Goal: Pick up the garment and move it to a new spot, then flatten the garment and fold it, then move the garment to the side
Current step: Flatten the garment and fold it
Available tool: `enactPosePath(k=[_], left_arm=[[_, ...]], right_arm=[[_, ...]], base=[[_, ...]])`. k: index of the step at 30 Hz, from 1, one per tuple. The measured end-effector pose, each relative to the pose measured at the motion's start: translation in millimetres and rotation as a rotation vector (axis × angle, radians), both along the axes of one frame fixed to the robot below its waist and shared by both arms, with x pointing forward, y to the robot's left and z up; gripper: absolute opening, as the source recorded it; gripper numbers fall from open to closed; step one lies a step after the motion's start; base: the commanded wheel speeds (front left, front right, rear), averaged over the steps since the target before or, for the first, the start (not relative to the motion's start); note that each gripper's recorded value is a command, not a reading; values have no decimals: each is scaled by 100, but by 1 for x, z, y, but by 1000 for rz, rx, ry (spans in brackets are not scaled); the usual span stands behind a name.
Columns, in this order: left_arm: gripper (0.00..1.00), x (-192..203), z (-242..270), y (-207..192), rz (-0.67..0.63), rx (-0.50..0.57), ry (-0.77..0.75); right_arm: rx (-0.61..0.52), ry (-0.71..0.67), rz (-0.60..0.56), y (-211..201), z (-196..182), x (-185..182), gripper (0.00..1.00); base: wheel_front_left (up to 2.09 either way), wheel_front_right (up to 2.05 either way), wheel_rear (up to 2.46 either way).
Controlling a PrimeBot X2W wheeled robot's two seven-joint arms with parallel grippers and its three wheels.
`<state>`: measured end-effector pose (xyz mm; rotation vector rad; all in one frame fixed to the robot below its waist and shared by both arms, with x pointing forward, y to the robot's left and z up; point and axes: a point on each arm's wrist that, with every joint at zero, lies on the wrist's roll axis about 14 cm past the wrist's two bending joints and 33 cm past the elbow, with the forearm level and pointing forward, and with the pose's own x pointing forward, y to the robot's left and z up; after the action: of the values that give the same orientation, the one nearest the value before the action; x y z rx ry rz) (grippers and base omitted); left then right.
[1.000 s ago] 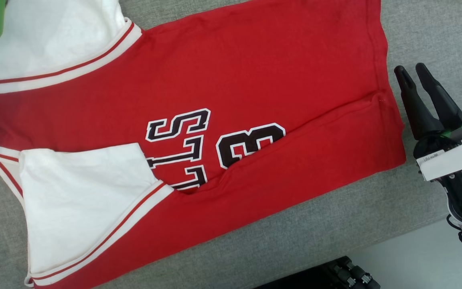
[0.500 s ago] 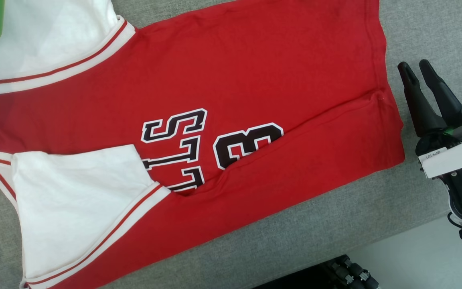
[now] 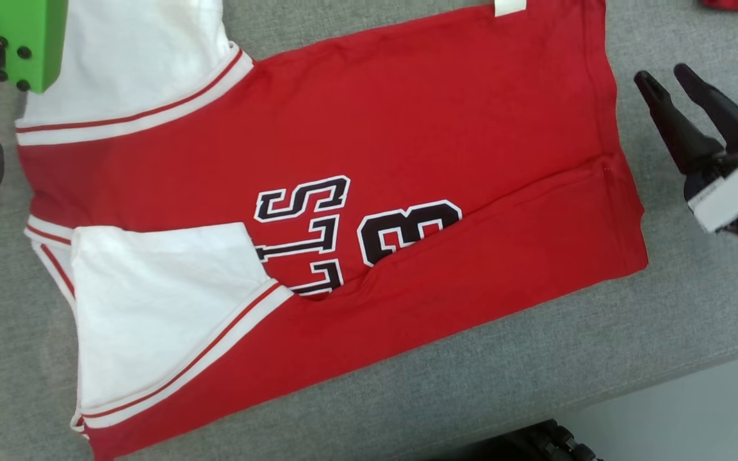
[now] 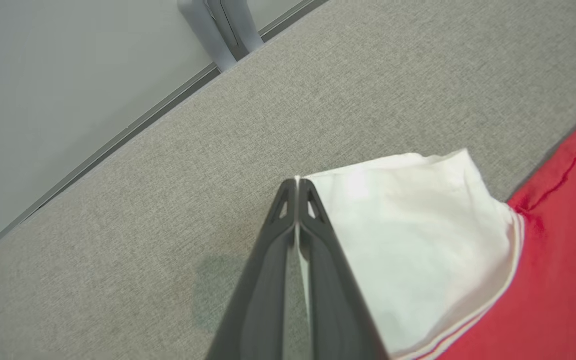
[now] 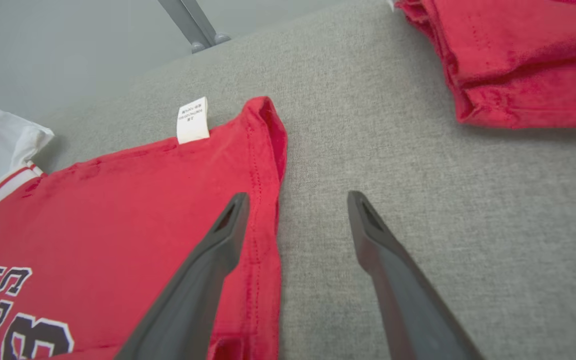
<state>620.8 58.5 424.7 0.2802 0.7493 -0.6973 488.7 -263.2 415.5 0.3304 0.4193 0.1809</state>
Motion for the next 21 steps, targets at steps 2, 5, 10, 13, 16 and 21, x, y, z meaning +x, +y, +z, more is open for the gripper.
enactPosePath(k=[2,5,10,13,16,21], left_arm=[[0,-9,13,0,-17,-3,-16],[0,-17,28,0,-34,2,-38],[0,-27,42,-1,-56,-3,-61],[0,-32,43,0,-62,-5,-64],[0,-36,43,0,-71,-9,-67],[0,-38,40,9,-59,-9,-72]], right_arm=[[-28,77,52,4,3,13,100],[-23,148,90,10,8,26,100],[41,180,141,26,30,55,100],[125,219,135,29,28,62,100],[270,238,91,25,32,70,100],[467,261,-24,2,22,71,100]], base=[[0,0,0],[0,0,0],[0,0,0],[0,0,0],[0,0,0],[0,0,0]])
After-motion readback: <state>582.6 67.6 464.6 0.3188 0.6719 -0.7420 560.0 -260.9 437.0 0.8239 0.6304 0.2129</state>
